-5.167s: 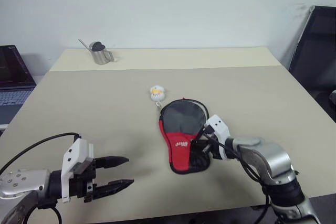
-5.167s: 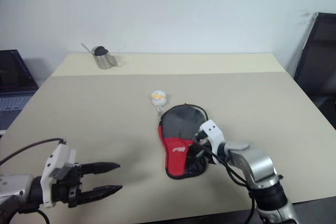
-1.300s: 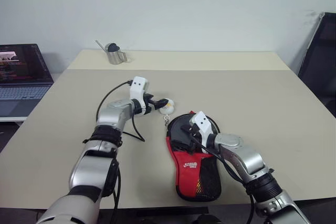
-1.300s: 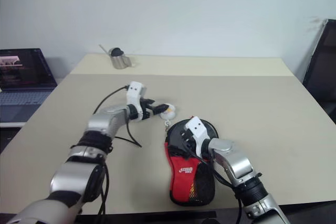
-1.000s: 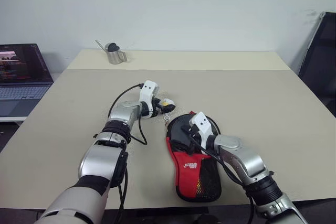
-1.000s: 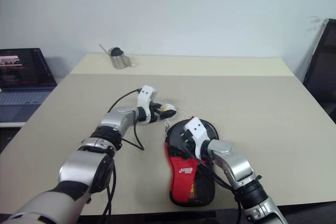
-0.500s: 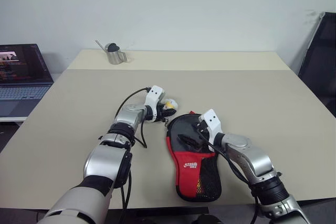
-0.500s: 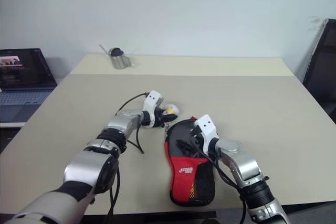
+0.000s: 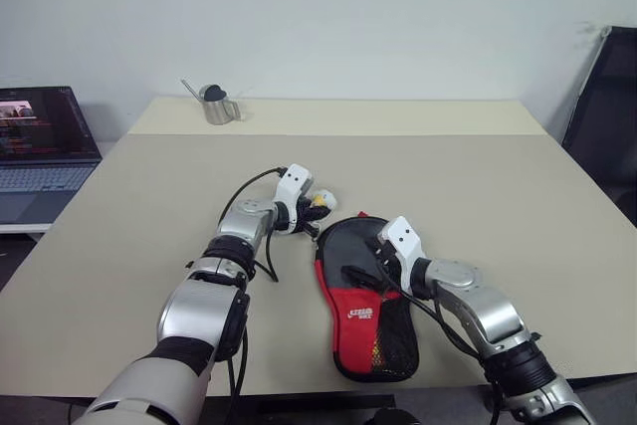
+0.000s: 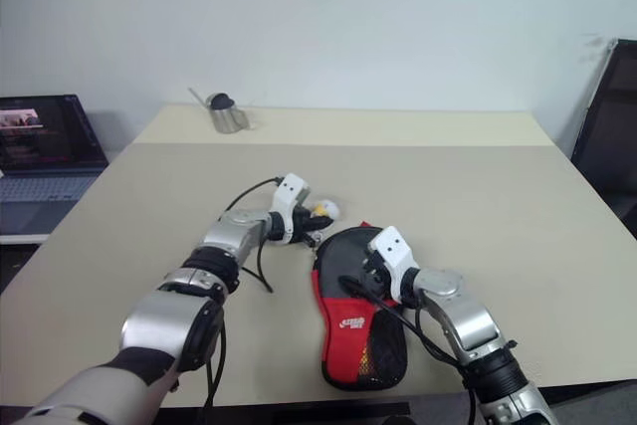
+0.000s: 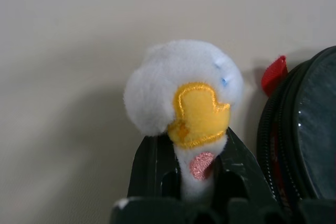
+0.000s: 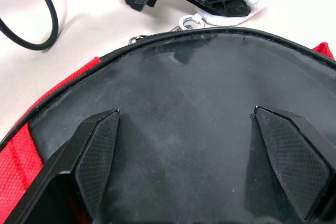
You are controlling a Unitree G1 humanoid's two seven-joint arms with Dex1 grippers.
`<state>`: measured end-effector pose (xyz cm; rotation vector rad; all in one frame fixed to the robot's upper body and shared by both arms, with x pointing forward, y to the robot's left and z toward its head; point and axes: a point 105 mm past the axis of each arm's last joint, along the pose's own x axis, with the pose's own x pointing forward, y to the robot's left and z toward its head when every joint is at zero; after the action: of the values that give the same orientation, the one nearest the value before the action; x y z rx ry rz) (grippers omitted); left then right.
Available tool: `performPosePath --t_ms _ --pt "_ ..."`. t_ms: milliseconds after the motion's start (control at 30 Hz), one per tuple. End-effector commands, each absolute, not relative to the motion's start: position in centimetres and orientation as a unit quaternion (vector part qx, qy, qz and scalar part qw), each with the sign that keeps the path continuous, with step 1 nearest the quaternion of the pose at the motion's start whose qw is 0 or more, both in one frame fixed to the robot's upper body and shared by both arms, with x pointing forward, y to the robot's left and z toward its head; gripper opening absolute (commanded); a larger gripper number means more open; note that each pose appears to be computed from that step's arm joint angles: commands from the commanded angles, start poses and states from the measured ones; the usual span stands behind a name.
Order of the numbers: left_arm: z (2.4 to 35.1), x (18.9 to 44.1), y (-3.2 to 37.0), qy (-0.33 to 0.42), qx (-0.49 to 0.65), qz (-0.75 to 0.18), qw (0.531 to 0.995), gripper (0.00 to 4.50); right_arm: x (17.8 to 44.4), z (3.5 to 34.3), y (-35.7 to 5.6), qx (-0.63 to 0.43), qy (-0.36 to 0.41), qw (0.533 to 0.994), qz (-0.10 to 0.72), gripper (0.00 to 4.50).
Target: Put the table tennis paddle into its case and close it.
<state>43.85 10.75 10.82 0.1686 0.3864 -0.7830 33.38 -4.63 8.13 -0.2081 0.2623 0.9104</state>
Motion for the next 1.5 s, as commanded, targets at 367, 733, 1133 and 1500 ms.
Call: performPosePath --t_ms 367,733,1133,1500 --pt "13.4 45.7 7.4 0.104 0.217 -0.347 0.907 0.25 31.5 1.3 -4.8 -0.09 0.271 0.866 0.411 4.5" --pt "15.6 46.7 5.4 0.026 0.349 -0.295 0.889 0.25 29.3 0.1 -4.9 -0.074 0.299 0.863 0.4 4.5" --pt "18.1 46.4 1.0 -0.061 0.449 -0.282 0.846 0.25 27.2 -0.3 -4.9 -0.056 0.315 0.866 0.384 4.5" --pt "18.6 43.8 -5.7 -0.133 0.498 -0.341 0.786 0.25 26.1 -0.4 -5.1 -0.049 0.325 0.868 0.372 4.5"
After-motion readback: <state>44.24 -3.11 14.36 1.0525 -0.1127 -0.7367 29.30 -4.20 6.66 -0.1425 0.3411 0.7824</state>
